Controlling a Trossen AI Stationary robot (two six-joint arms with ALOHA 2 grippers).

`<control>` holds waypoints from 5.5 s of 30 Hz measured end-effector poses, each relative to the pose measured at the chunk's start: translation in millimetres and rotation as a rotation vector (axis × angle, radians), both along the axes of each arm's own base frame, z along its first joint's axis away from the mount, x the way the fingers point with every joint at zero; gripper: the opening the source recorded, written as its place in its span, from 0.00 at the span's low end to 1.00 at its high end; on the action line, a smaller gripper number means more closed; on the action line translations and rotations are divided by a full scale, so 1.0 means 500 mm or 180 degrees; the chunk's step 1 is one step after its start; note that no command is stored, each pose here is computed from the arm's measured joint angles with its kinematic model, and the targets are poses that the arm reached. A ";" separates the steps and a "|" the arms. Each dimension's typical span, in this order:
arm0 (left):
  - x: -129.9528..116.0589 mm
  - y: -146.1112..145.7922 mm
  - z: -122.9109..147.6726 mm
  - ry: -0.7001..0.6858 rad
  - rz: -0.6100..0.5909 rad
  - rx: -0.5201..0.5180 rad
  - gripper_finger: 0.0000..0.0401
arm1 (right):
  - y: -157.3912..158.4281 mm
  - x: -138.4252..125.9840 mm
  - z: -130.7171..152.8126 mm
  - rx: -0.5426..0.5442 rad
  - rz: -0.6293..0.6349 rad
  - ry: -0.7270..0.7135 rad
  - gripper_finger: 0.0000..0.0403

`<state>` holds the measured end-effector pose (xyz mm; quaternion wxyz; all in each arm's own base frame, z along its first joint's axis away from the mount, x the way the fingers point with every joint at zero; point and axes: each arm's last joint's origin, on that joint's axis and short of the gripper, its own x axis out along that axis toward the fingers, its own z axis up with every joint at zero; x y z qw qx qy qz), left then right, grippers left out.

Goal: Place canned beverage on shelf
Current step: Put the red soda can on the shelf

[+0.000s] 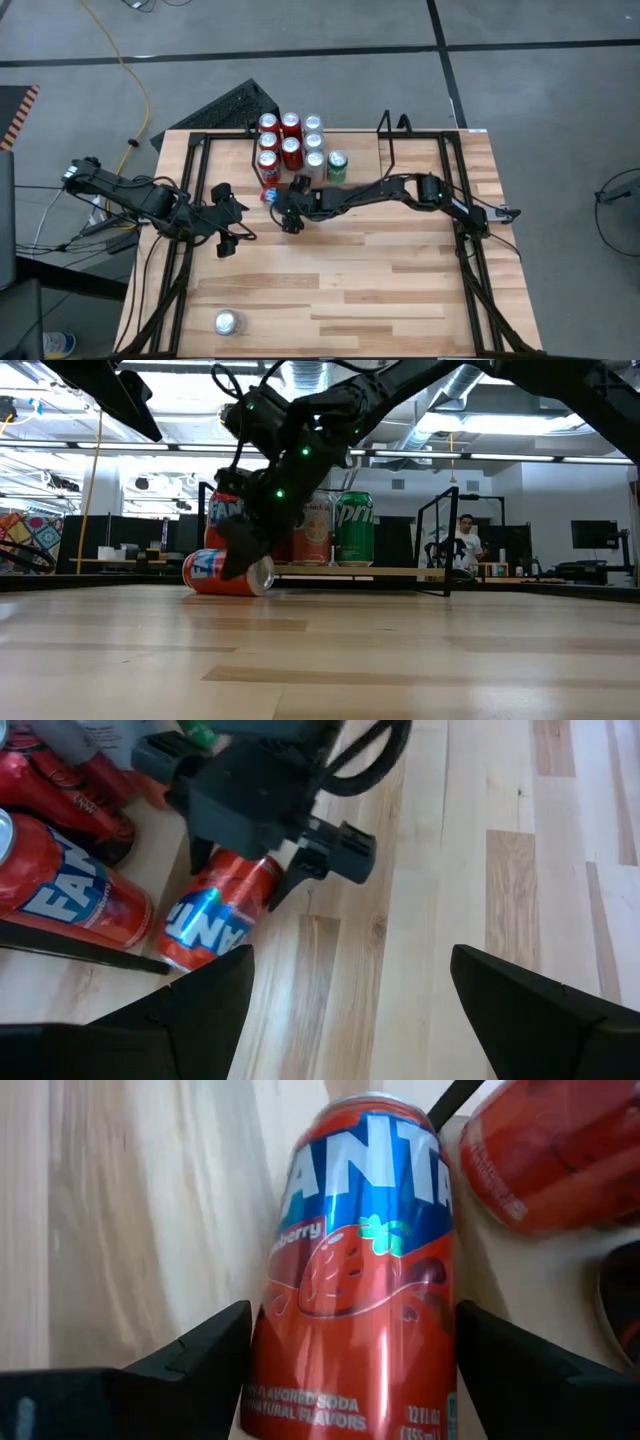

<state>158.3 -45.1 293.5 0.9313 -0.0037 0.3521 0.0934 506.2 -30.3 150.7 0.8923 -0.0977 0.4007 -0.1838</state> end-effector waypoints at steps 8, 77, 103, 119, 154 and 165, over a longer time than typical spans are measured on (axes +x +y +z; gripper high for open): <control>0.000 0.000 0.000 -0.0003 0.0007 0.0013 0.80 | 0.026 0.002 -0.007 -0.0054 -0.0006 0.0004 0.70; -0.027 -0.012 0.021 -0.2066 -0.0982 -0.1680 0.85 | 0.490 -0.139 0.312 -0.1952 -0.0031 -0.1448 0.59; 0.038 -0.035 0.000 -0.2016 -0.1390 -0.1356 0.85 | 0.488 -0.141 0.272 -0.1739 0.0109 -0.1226 0.59; 0.043 -0.022 -0.004 -0.1990 -0.1258 -0.1316 0.83 | 0.478 -0.139 0.262 -0.1597 0.0157 -0.1175 0.61; 0.032 -0.005 -0.068 -0.1033 -0.0601 -0.0770 0.74 | 0.477 -0.142 0.233 -0.1005 0.0302 -0.1119 0.78; 0.017 -0.025 -0.079 -0.0671 -0.1211 -0.0581 0.74 | 0.402 -0.126 0.236 -0.0082 0.0771 -0.0790 0.78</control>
